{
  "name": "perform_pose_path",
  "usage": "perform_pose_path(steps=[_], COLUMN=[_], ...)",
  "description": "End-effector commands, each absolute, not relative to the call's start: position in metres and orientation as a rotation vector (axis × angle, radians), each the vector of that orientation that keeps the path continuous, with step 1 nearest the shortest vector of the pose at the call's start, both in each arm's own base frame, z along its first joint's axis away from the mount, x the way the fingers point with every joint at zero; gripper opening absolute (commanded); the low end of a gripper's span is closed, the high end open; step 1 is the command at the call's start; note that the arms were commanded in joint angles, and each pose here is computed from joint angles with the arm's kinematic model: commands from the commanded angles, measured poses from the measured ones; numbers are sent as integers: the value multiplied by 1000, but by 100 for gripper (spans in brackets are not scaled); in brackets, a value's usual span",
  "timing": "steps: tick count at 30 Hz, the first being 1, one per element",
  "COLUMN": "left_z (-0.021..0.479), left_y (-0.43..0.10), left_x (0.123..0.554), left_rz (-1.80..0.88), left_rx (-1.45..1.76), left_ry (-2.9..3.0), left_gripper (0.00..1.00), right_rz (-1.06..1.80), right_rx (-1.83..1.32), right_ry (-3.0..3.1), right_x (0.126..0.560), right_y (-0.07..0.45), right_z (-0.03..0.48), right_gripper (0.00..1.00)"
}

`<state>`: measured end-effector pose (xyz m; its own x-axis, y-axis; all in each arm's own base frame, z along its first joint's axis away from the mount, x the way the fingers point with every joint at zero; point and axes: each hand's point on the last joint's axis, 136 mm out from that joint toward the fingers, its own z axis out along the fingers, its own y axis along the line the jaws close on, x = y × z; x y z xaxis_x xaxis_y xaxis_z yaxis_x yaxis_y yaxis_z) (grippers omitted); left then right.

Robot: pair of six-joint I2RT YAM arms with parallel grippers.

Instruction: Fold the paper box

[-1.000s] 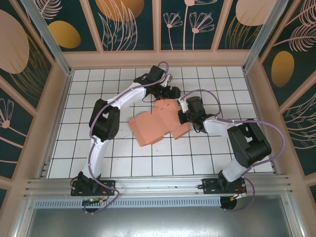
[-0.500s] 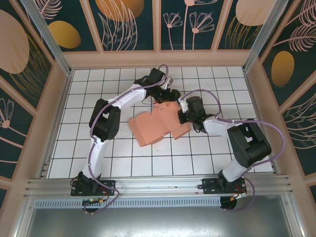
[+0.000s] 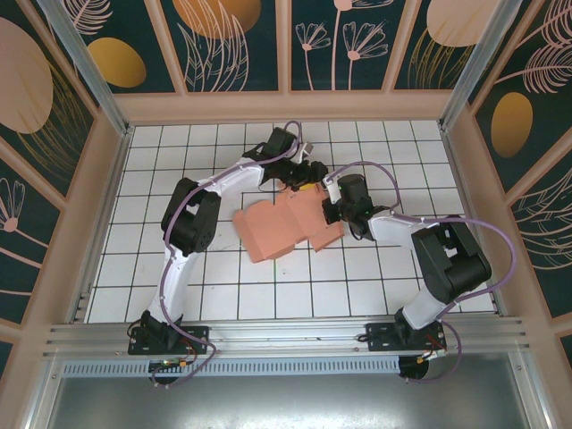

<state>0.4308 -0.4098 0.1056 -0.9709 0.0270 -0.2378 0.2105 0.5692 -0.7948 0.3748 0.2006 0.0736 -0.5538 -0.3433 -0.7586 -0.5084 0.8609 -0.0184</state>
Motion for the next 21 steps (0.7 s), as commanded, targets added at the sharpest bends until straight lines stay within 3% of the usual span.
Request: perform_pose_path(steps=[1,3,6,7,9,12,15,21], left_z=[133,140,155,163,179,201,200,147], left_y=[-412,-400,-376,-365,-341,-319,-308,-290], left_x=[434,442,453,456,459,448,434,406], left_rz=[-1372,-1298,-1172,-1115,-1002,-945,-923,-902], left_rx=[219,181,99,69,17,5,28,-30], left_ry=[2500,2469,2400,2363,2282,2180,2181,2268], left_gripper=[71,73,75,75,74,76,81,86], right_rz=[288,277,286,285,306,400,467,501], right_rx=[-625,-613,-555,-517,-460,-399,-359,-330], right_ry=[2154,2176,2237,2258,2277,2272,2264,2378], right_x=[379,378,379,381,382,379,377,371], right_y=[210,206,201,197,192,188,182,172], right_z=[90,87,82,80,80,87,92,75], right_gripper=[0,0,8,13,38,53,55,56])
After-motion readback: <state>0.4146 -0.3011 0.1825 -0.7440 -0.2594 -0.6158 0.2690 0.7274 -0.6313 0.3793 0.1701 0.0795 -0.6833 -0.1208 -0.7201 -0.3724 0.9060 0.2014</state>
